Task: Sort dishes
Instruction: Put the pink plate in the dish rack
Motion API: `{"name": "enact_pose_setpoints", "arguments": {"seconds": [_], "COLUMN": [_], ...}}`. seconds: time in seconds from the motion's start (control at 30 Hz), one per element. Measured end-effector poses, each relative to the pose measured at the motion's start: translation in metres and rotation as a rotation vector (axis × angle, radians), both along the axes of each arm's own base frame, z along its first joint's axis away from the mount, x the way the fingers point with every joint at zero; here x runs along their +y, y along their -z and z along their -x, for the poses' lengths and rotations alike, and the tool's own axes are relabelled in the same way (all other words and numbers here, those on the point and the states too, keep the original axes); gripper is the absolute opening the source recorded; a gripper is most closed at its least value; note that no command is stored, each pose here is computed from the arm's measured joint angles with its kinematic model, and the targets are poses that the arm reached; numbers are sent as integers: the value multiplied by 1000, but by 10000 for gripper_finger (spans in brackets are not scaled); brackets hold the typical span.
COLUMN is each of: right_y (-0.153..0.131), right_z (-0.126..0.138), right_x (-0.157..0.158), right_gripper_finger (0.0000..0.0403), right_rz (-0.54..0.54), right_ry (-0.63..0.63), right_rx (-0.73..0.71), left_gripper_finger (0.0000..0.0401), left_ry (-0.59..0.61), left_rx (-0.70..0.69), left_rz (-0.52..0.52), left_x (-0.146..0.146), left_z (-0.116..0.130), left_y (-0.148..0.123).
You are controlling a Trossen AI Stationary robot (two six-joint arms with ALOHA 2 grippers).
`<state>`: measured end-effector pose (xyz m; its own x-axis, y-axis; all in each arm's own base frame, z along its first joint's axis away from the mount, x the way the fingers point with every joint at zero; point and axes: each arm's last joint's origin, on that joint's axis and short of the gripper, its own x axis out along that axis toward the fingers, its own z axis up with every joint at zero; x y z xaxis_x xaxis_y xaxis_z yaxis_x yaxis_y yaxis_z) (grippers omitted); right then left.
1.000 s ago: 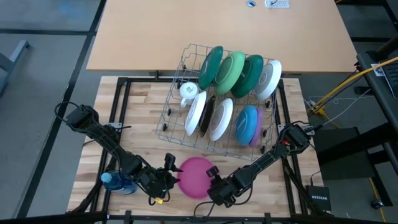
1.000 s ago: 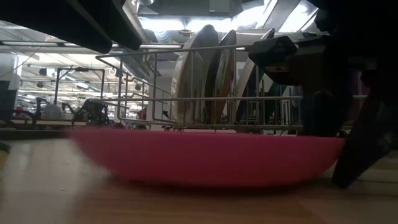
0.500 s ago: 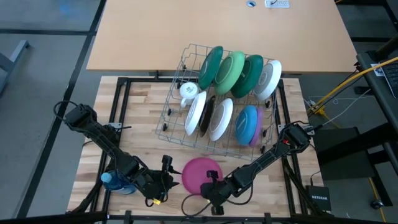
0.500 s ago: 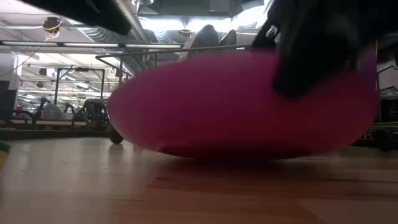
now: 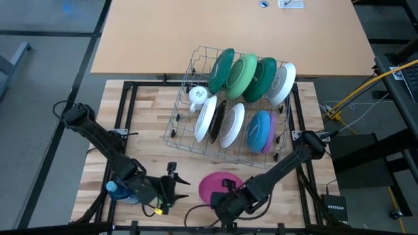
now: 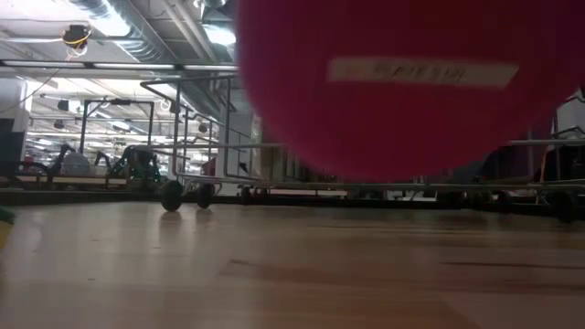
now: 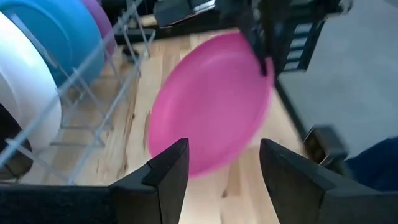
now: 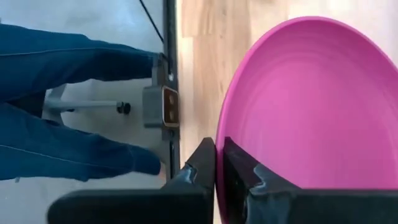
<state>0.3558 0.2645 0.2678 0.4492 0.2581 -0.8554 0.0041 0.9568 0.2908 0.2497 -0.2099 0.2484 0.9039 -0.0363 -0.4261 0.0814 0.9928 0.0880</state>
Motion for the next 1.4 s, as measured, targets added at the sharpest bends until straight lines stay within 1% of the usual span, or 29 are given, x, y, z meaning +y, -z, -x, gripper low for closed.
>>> {"name": "enact_pose_setpoints", "arguments": {"seconds": [0.1,0.2,0.33,0.43,0.53,0.63,0.7,0.77,0.9,1.13,1.2,1.3,1.4], "right_y": [-18,-37,-67,-95,-122,-142,-155,-168,-185,-196,-202,-211,-220], "right_z": [6,15,28,36,46,59,69,81,100,143,152,169,185], "right_x": [-1,0,3,4,3,-6,-15,-22,-38,-58,-58,-60,-63], "right_gripper_finger": [10,10,10,10,10,10,9,9,9,9,9,9,9], "right_rz": [7,15,-2,-30,-31,-54,-49,-43,-17,58,34,37,52], "right_ry": [48,91,148,189,212,264,321,350,425,521,507,483,464], "right_rx": [47,81,71,6,-81,-176,-228,-270,-322,-291,-317,-370,-452], "left_gripper_finger": [184,184,184,184,184,184,184,184,184,184,184,184,184], "left_ry": [13,28,50,58,69,77,78,74,60,38,31,19,3], "left_rx": [-40,-61,-57,-50,-51,-59,-59,-59,-58,-53,-51,-50,-50], "left_rz": [37,56,36,13,-14,-46,-59,-68,-72,-77,-79,-79,-71], "left_x": [3,6,8,10,11,13,14,16,19,24,26,29,32], "left_z": [10,19,27,30,30,29,28,26,24,20,18,16,14], "left_y": [-18,-30,-37,-38,-39,-40,-39,-40,-39,-39,-39,-39,-39]}}
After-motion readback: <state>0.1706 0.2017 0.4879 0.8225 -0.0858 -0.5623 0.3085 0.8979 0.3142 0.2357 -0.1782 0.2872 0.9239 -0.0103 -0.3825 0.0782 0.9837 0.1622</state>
